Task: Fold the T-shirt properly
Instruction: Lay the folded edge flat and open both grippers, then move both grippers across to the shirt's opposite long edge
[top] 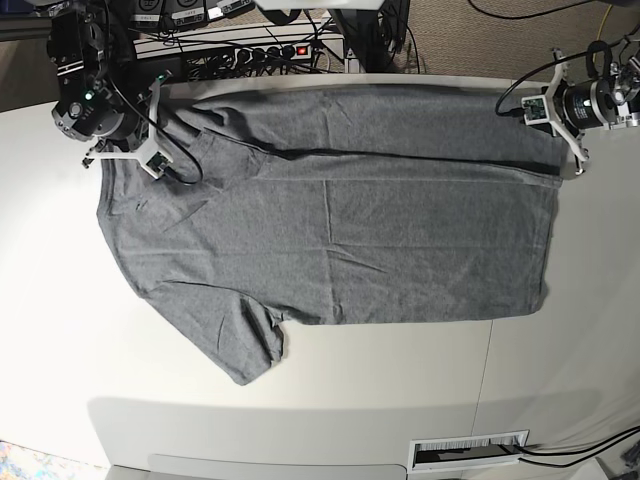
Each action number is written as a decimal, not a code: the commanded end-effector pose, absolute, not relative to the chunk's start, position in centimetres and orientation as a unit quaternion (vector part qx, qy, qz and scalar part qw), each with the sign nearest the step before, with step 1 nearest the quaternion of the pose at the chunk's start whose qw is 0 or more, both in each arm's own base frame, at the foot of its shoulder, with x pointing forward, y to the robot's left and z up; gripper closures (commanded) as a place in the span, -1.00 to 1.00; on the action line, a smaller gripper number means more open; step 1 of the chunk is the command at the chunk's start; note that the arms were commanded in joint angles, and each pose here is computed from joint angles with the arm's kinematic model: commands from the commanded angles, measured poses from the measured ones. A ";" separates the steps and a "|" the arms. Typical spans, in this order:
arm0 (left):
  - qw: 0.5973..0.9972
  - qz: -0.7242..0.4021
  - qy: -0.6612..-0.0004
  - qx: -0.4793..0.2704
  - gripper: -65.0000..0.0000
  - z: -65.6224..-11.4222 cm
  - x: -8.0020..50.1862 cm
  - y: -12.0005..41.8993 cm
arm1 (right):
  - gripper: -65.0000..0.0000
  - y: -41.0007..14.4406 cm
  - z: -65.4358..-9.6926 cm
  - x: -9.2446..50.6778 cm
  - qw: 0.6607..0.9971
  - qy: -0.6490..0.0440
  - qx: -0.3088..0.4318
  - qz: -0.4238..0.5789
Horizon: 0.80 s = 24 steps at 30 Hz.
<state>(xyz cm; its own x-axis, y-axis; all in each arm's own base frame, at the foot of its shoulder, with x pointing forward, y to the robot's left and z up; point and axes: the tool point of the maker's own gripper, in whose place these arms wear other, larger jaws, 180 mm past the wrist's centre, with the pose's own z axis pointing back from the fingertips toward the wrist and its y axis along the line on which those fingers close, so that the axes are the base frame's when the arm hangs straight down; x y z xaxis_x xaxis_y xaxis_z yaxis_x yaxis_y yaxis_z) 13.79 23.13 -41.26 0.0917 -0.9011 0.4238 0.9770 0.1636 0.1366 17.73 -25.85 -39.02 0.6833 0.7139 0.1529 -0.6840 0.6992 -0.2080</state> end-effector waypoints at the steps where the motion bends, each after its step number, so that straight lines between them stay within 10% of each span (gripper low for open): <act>1: 0.723 -0.679 -0.103 -0.081 1.00 -42.8 10.1 26.0 | 1.00 -26.7 -38.1 18.3 0.912 -0.118 -0.085 0.384; 12: 0.713 -0.665 -0.221 -0.003 1.00 -36.3 18.1 24.9 | 1.00 -27.3 -33.6 22.0 0.907 -0.240 -0.077 0.336; 24: 0.790 -0.419 -0.443 0.071 1.00 -30.3 31.8 28.9 | 1.00 -27.6 -28.4 27.3 0.884 -0.360 -0.080 0.287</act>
<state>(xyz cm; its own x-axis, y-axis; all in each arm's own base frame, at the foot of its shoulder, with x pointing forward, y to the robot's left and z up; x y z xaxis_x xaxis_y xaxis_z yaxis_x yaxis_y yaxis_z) 30.88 28.51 -32.14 0.2939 -0.7168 0.6323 0.6172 0.6474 0.4471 26.53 -27.34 -29.72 0.6051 0.5541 0.5717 -0.4588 0.8295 -0.3183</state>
